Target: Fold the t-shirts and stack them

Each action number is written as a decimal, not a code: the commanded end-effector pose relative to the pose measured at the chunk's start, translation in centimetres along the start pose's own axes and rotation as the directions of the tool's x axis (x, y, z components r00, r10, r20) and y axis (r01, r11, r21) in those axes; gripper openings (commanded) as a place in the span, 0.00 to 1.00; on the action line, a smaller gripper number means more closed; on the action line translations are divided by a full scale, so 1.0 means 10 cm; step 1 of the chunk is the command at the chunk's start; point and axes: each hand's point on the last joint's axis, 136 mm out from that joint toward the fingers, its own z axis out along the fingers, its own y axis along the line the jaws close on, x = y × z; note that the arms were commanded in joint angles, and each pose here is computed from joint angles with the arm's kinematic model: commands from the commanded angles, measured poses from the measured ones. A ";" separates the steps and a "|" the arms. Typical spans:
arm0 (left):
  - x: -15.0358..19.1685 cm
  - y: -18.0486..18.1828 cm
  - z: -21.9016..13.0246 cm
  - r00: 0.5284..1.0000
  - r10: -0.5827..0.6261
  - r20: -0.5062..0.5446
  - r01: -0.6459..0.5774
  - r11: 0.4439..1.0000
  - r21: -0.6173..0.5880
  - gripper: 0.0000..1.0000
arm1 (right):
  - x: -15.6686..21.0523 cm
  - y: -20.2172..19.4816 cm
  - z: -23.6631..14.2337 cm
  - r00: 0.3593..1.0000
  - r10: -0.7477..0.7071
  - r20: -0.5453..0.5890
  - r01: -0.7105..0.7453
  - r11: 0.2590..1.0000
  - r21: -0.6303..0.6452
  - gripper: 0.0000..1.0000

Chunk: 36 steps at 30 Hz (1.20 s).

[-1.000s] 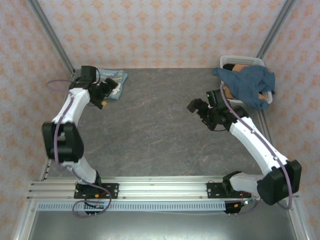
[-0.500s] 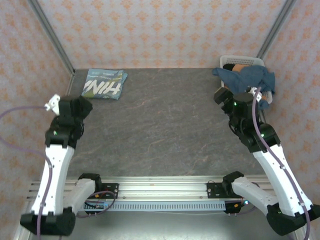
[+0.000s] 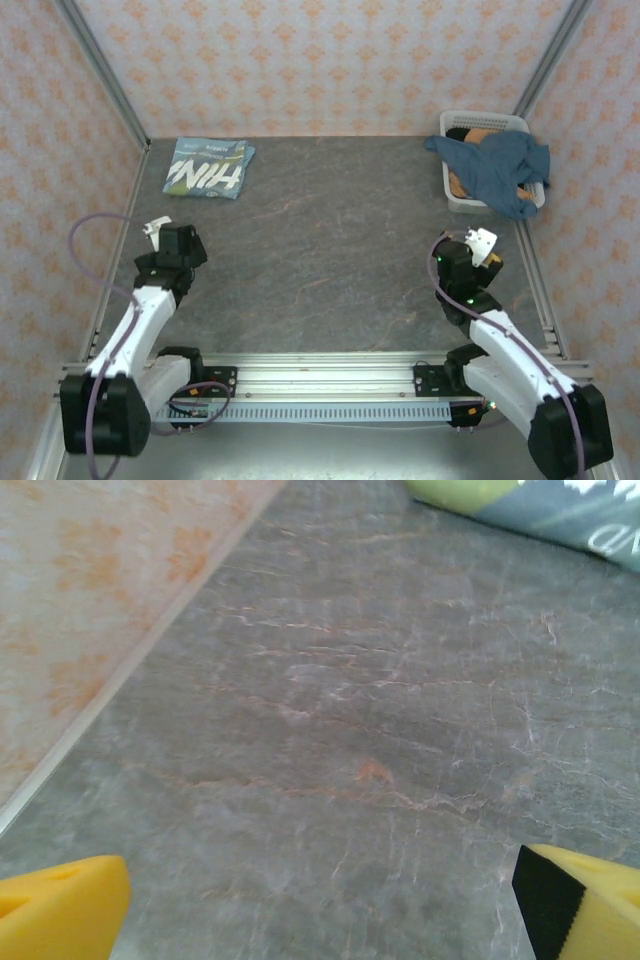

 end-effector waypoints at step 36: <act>-0.34 -0.94 0.50 0.929 0.021 0.370 -0.099 0.976 0.195 1.00 | 0.12 0.56 1.01 1.000 -0.022 0.008 0.023 0.977 -0.211 0.99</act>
